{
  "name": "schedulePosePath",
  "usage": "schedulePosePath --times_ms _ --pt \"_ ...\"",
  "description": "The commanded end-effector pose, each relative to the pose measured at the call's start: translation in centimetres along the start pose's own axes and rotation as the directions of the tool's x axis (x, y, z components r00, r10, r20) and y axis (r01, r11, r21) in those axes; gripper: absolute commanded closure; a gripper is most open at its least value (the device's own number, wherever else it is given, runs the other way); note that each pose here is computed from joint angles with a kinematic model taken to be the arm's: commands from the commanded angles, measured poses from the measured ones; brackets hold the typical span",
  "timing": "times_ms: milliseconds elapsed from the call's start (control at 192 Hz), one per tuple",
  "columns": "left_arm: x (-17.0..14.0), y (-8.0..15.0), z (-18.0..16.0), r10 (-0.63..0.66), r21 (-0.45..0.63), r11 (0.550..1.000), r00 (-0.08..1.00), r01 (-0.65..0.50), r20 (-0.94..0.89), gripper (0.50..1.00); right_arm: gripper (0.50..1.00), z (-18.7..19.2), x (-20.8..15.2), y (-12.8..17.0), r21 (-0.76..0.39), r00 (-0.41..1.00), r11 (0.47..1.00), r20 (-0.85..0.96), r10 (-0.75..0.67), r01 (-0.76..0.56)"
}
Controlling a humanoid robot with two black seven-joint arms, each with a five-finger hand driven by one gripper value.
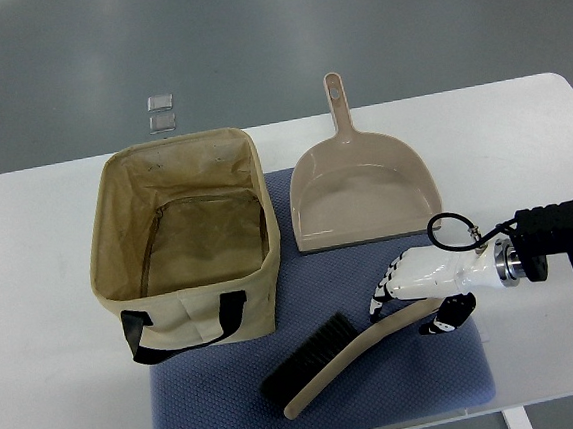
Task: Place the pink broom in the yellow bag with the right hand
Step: 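Close the right hand around the brush's curved beige handle, then lift the brush with the right hand over the dustpan toward the bag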
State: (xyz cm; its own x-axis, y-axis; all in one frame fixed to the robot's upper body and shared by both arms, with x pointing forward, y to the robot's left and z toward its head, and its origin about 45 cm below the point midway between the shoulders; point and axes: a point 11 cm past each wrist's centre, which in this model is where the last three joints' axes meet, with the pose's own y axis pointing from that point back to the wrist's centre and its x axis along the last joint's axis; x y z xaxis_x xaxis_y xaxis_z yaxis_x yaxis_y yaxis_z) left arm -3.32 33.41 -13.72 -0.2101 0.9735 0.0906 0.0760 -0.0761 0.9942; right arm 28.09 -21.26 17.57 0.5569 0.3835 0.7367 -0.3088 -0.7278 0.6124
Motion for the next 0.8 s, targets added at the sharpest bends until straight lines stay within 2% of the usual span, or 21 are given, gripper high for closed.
schedulePosePath --times_ms 0,73,136,183,198,548,793 --pt "0.0 0.0 0.0 0.0 0.0 1.0 1.0 0.0 0.0 0.5 0.838 -0.2 -0.2 -0.3 0.007 1.0 1.0 -0.004 -0.006 0.006" --pt "0.0 0.0 0.0 0.0 0.0 1.0 1.0 0.0 0.0 0.5 0.869 -0.2 -0.3 -0.3 0.008 1.0 1.0 -0.003 -0.007 0.007" --pt "0.0 0.0 0.0 0.0 0.0 1.0 1.0 0.0 0.0 0.5 0.924 -0.2 -0.3 -0.3 0.008 1.0 1.0 -0.005 -0.005 0.006" --pt "0.0 0.0 0.0 0.0 0.0 1.0 1.0 0.0 0.0 0.5 0.993 -0.2 -0.2 -0.3 0.006 1.0 1.0 -0.008 -0.002 0.003" --pt "0.0 0.0 0.0 0.0 0.0 1.0 1.0 0.0 0.0 0.5 1.0 -0.1 -0.2 -0.2 0.004 1.0 1.0 -0.008 -0.001 0.001" --pt "0.0 0.0 0.0 0.0 0.0 1.0 1.0 0.0 0.0 0.5 1.0 1.2 2.1 0.7 -0.04 0.993 0.994 -0.06 0.1 -0.103" --pt "0.0 0.0 0.0 0.0 0.0 1.0 1.0 0.0 0.0 0.5 1.0 3.5 6.4 4.0 -0.107 0.97 0.97 -0.138 0.201 -0.217"
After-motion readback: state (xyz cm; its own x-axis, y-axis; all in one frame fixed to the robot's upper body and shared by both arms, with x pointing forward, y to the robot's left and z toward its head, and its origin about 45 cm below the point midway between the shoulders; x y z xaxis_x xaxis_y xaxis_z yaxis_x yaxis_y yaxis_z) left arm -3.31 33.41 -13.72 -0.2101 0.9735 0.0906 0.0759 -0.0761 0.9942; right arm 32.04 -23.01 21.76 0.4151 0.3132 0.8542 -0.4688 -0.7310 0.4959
